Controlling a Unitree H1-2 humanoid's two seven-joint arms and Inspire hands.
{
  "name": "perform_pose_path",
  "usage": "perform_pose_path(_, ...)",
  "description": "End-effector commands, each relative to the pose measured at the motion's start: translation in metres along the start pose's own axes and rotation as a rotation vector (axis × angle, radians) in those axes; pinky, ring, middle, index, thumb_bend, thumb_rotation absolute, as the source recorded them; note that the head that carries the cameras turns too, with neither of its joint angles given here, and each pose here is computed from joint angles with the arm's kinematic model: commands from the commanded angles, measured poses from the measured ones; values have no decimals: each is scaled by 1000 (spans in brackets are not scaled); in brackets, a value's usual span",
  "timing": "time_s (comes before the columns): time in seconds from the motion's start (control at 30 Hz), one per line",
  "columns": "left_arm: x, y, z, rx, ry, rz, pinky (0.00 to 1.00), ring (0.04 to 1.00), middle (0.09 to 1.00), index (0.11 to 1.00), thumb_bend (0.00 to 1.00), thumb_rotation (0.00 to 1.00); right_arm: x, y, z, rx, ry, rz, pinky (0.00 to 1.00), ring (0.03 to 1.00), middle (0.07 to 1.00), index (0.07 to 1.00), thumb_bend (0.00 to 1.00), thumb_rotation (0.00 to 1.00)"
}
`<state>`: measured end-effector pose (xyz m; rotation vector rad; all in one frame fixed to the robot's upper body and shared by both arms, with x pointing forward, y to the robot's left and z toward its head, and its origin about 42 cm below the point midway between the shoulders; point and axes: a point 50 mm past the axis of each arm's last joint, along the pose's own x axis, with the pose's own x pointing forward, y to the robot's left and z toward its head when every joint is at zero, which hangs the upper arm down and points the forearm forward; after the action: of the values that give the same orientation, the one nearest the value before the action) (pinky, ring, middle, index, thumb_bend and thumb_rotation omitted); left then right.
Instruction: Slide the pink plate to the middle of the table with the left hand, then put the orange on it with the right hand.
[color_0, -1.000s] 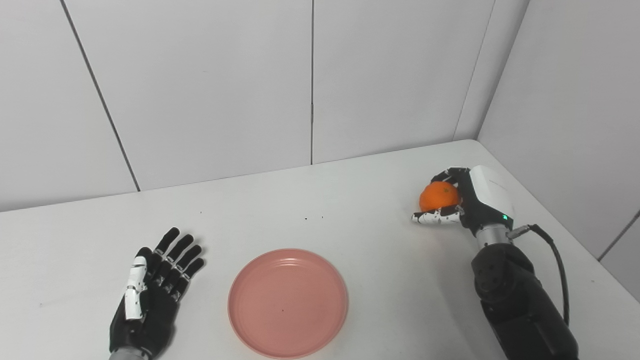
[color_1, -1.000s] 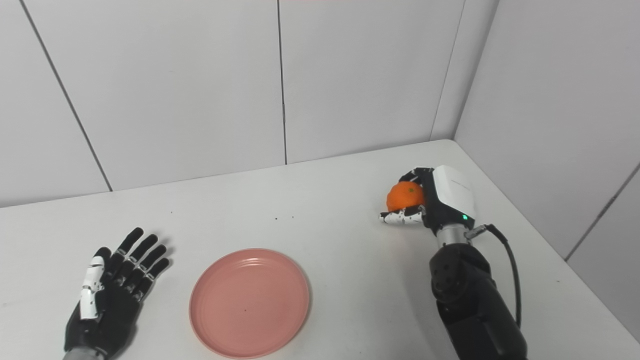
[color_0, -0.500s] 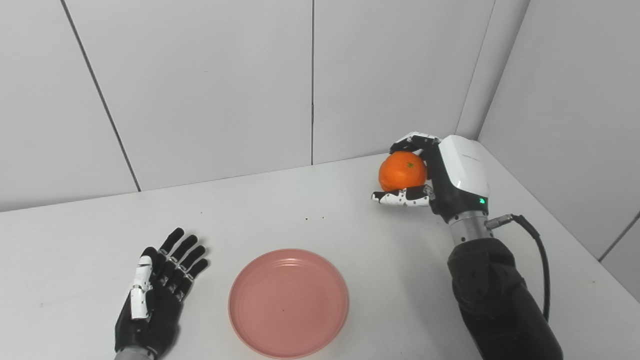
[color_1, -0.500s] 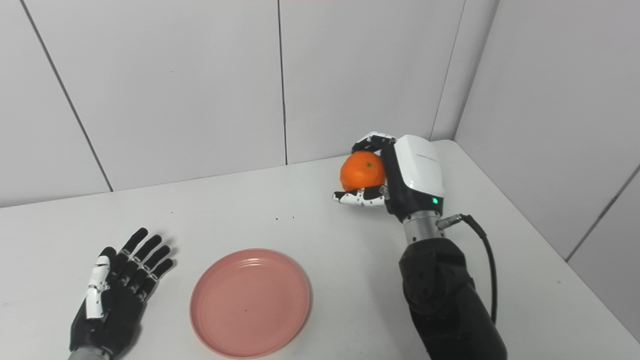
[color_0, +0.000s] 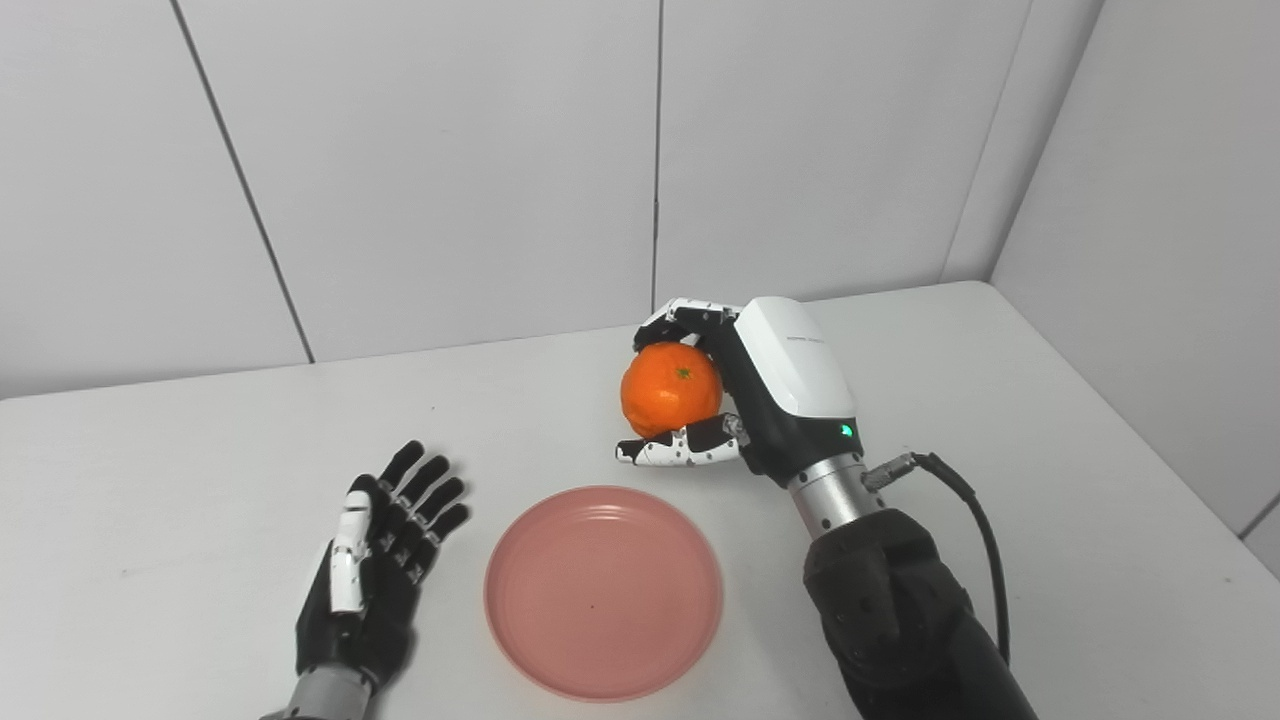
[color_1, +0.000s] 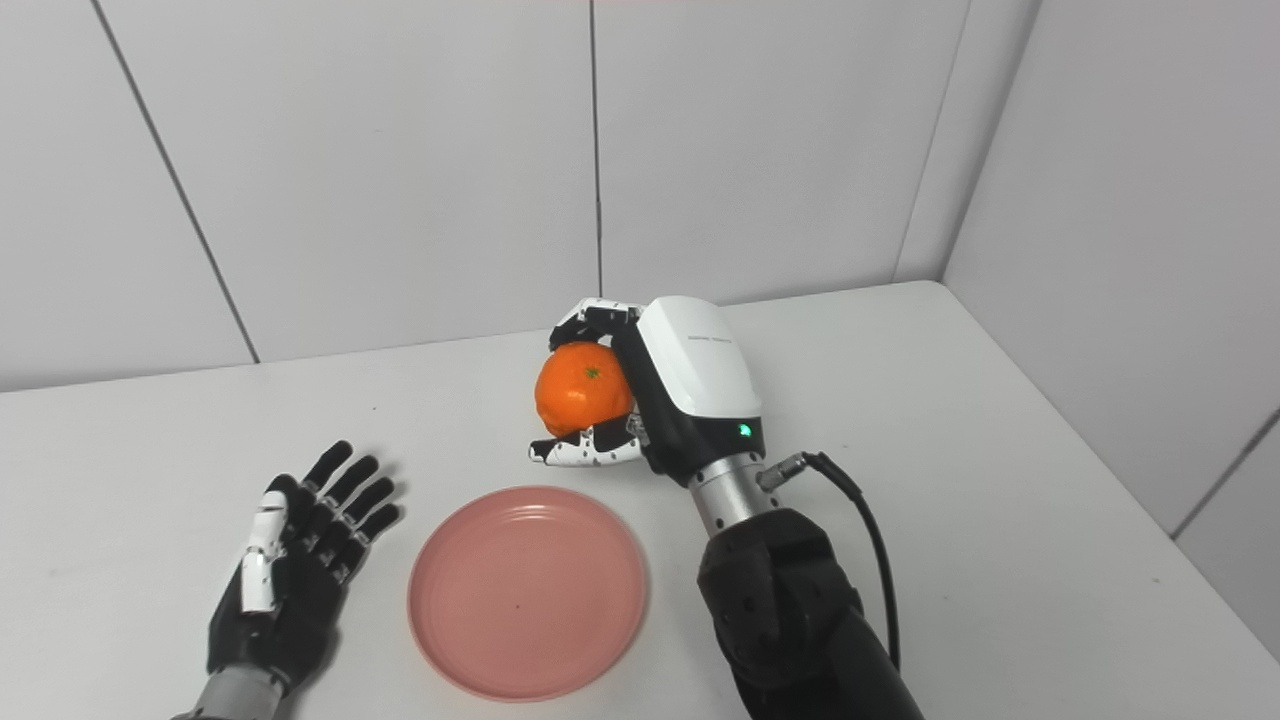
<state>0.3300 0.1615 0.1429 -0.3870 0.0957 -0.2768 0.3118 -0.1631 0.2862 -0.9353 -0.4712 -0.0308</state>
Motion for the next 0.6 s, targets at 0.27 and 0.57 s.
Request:
perform_pose_path(0.27, 0, -17, 0, 26, 19, 16, 847, 851, 861, 854, 361, 1000, -6, 14, 24, 24, -107, 60, 251, 321, 419, 520, 526, 0)
perform_pose_path(0.57, 3, -25, 1, 29, 21, 23, 832, 849, 861, 853, 366, 1000, -24, 33, 15, 74, -90, 175, 231, 306, 413, 522, 524, 0)
